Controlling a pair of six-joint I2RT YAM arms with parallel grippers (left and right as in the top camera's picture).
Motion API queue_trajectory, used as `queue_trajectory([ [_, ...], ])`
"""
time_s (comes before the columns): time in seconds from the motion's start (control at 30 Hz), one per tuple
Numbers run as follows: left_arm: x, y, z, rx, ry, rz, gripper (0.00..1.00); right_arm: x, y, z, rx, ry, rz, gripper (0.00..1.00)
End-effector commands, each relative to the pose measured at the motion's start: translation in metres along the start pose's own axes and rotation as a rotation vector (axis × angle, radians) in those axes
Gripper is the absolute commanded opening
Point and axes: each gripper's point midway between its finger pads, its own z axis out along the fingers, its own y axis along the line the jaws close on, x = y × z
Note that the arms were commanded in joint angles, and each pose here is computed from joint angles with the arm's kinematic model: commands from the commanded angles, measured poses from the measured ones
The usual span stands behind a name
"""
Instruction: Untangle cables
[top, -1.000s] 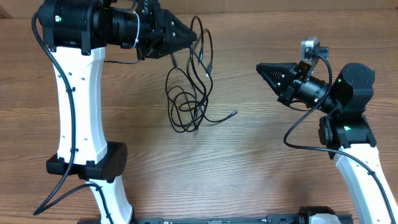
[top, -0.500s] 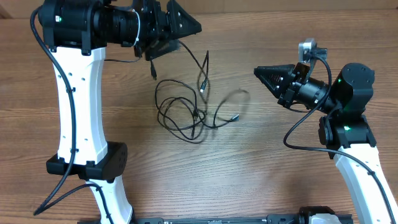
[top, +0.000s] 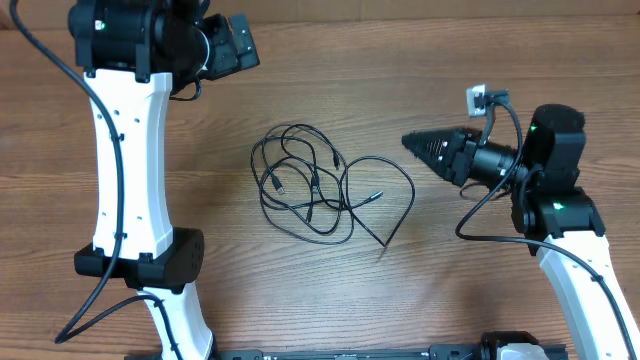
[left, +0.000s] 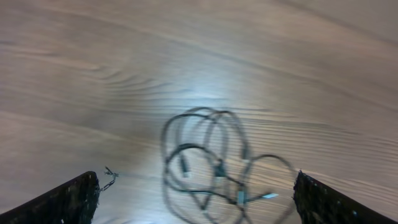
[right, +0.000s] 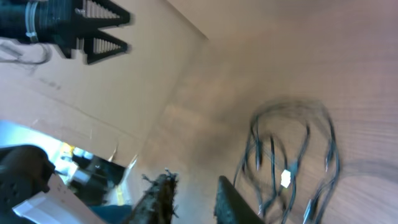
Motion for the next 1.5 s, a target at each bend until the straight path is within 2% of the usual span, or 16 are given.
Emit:
queue_trajectory([
  [0.0,-0.001,0.023,0.005,-0.136,-0.016,0.034,1.0,0.016,-0.004,0.006,0.038,0.055,0.04,0.32],
  [0.07,0.003,0.025,0.014,-0.149,0.009,0.036,0.99,0.035,-0.001,0.011,0.033,0.121,0.016,0.47],
  [0.1,0.004,0.025,0.018,-0.153,0.018,0.037,1.0,0.045,0.001,0.013,0.027,0.155,-0.008,0.52],
  [0.3,0.014,0.031,0.042,-0.183,0.08,0.04,0.99,0.093,-0.015,0.02,0.159,0.324,-0.111,0.7],
  [0.67,0.025,0.035,0.055,-0.204,0.134,0.043,0.99,0.126,-0.045,0.03,0.457,0.468,-0.333,0.82],
  [0.87,0.025,0.035,0.055,-0.204,0.134,0.043,1.0,0.142,-0.071,0.04,0.546,0.556,-0.371,0.82],
  [1.0,0.025,0.035,0.055,-0.204,0.134,0.043,1.0,0.156,-0.086,0.053,0.547,0.626,-0.375,0.78],
  [1.1,0.025,0.035,0.055,-0.204,0.134,0.043,1.0,0.167,-0.097,0.056,0.557,0.67,-0.35,0.72],
  [1.13,0.025,0.035,0.055,-0.204,0.134,0.043,0.99,0.169,-0.1,0.057,0.56,0.682,-0.343,0.65],
  [1.17,0.025,0.035,0.055,-0.204,0.134,0.043,1.0,0.172,-0.102,0.057,0.562,0.691,-0.337,0.54],
  [1.27,0.025,0.035,0.055,-0.204,0.134,0.043,1.0,0.175,-0.105,0.057,0.566,0.703,-0.326,0.49],
  [1.37,0.025,0.035,0.055,-0.204,0.134,0.043,1.0,0.174,-0.104,0.058,0.561,0.699,-0.327,0.1],
  [1.4,0.025,0.035,0.055,-0.204,0.134,0.043,0.99,0.174,-0.103,0.06,0.554,0.696,-0.322,0.05],
  [1.47,0.025,0.035,0.055,-0.204,0.134,0.043,1.0,0.172,-0.099,0.063,0.536,0.681,-0.303,0.04],
])
